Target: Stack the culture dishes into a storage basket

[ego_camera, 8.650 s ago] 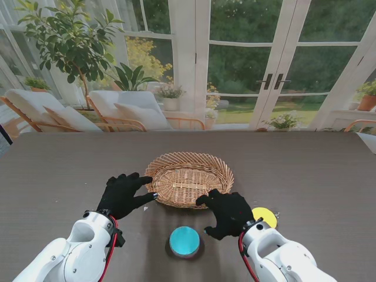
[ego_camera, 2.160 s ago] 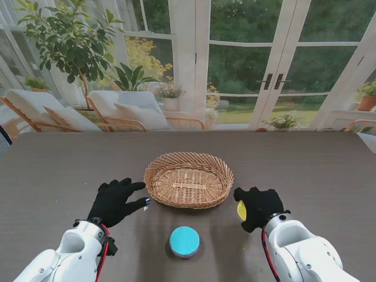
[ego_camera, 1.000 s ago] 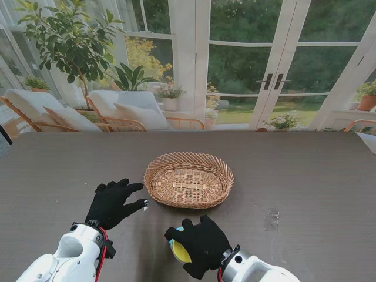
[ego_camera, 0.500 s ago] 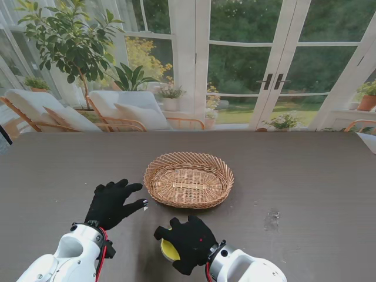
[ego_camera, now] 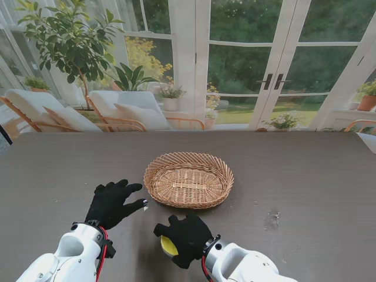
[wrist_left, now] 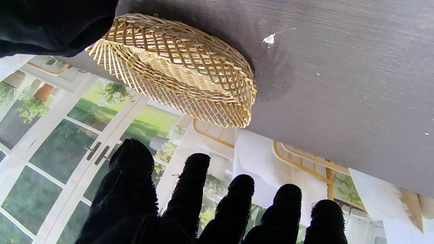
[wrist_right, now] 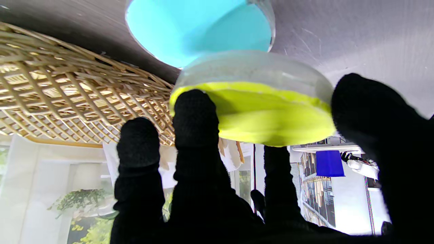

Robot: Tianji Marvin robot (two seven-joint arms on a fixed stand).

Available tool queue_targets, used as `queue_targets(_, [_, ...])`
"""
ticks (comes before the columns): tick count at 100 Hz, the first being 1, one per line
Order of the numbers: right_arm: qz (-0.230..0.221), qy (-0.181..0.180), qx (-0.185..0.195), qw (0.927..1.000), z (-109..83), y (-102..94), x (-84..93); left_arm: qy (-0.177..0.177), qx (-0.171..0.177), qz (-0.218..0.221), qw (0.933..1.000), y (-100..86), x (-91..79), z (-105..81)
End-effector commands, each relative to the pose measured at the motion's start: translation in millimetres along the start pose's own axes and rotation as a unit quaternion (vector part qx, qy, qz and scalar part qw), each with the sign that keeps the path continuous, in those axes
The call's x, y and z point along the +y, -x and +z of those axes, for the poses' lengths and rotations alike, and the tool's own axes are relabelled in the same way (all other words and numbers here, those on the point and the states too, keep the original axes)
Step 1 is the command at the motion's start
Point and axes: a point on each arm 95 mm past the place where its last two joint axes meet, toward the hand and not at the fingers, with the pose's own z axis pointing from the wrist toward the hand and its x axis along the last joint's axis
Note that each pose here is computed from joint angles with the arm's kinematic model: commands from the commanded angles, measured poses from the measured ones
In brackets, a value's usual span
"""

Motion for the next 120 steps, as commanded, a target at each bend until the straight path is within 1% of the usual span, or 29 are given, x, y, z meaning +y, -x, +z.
queue_targets(1, [-0.004, -0.013, -0.001, 0.9999, 1.7, 1.3, -4.9, 0.009, 0.000, -0.003, 1.0000, -2.2, 0.9, -0.4])
queue_targets(52, [-0.026, -0.031, -0.005, 0.9992, 6.8, 11.2, -16.4, 0.014, -0.002, -0.005, 0.9999, -1.8, 1.6, 2.1])
queue_targets(80, [-0.041, -0.036, -0.011, 0.9985, 9.0, 15.7, -18.7, 0.015, -0.004, -0.003, 0.9999, -1.3, 2.1, 2.4])
queue_targets(120, [-0.053, -0.046, -0.011, 0.9975, 7.5, 17.0, -20.1, 0.016, -0.003, -0.001, 0.9999, -0.5, 2.5, 2.2])
